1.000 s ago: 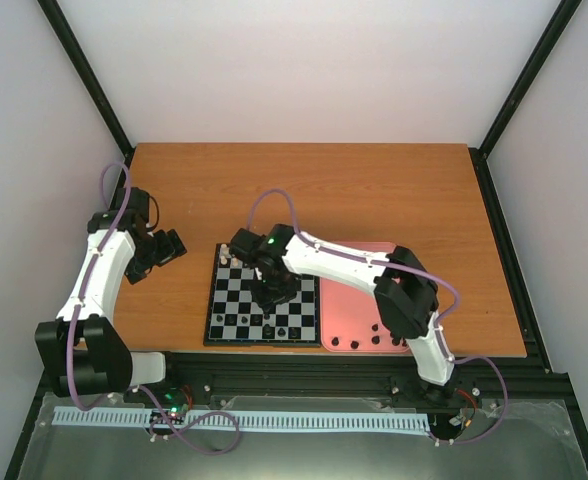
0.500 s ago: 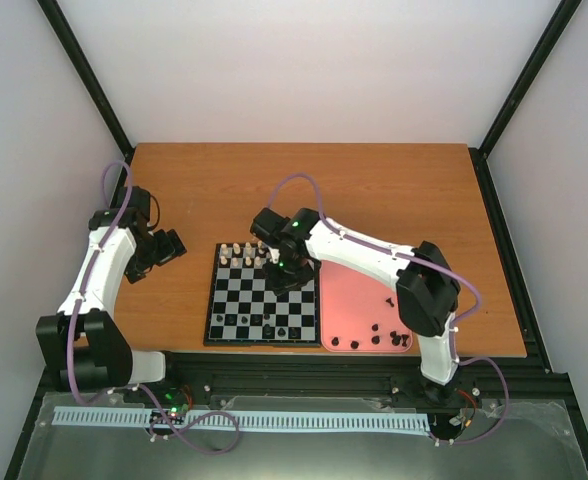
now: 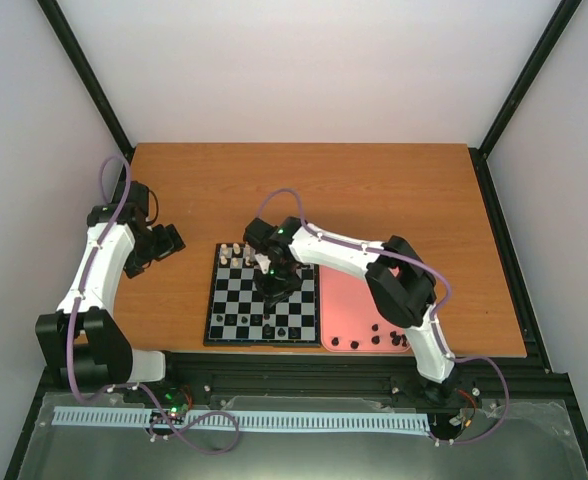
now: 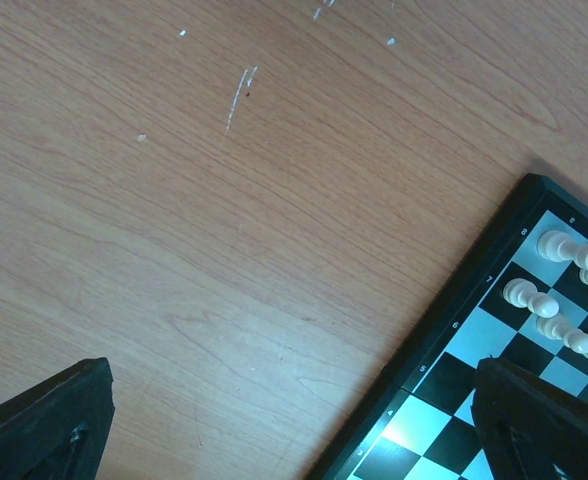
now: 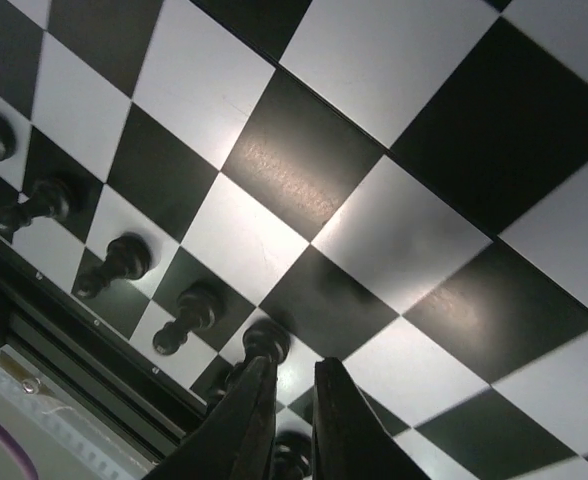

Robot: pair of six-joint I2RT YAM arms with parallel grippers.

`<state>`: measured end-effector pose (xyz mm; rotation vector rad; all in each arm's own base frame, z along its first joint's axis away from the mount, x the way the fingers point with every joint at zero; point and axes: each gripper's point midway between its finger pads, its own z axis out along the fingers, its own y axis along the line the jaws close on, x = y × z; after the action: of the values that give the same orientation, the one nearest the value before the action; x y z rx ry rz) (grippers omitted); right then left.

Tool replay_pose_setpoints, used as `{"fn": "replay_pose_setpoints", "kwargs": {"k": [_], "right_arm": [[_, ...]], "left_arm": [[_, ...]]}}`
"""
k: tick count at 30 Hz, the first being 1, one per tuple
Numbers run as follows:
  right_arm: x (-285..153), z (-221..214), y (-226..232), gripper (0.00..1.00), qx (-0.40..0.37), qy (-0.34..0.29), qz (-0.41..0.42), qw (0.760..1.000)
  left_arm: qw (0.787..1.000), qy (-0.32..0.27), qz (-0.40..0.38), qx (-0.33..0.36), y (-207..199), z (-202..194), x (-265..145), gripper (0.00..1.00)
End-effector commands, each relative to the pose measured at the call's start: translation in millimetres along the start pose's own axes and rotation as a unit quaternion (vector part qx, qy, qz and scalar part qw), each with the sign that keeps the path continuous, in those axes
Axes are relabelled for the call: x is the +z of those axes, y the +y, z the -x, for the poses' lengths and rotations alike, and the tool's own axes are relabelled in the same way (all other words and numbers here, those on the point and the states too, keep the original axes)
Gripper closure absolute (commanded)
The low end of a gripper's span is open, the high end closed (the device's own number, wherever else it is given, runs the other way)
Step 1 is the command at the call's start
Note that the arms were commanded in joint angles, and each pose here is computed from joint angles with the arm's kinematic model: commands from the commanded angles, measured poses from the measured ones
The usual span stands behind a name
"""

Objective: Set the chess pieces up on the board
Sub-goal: Adjust the chess piece on the chessboard.

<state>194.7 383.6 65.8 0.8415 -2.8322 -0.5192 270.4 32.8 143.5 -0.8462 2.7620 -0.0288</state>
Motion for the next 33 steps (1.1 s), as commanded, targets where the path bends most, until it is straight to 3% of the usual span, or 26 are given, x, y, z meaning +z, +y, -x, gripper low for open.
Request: {"fn": "replay_pose_setpoints", "kwargs": {"k": [1, 22, 33], "right_arm": [[12.2, 4.6, 10.9, 0.88, -0.013, 0.013, 0.029, 0.999], [33.9, 3.5, 24.6, 0.88, -0.008, 0.032, 0.057, 0.998], [40.6, 0.8, 15.1, 0.88, -0.008, 0.043, 0.032, 0.999]], "left_arm": [[1.000, -0.003, -0.014, 0.012, -8.5, 5.2, -3.4, 0.00], [1.000, 0.007, -0.028, 0.011, -13.0, -0.2, 0.7, 0.00], [0.999, 0.010, -0.030, 0.012, -13.4, -1.9, 2.0, 0.00]]}}
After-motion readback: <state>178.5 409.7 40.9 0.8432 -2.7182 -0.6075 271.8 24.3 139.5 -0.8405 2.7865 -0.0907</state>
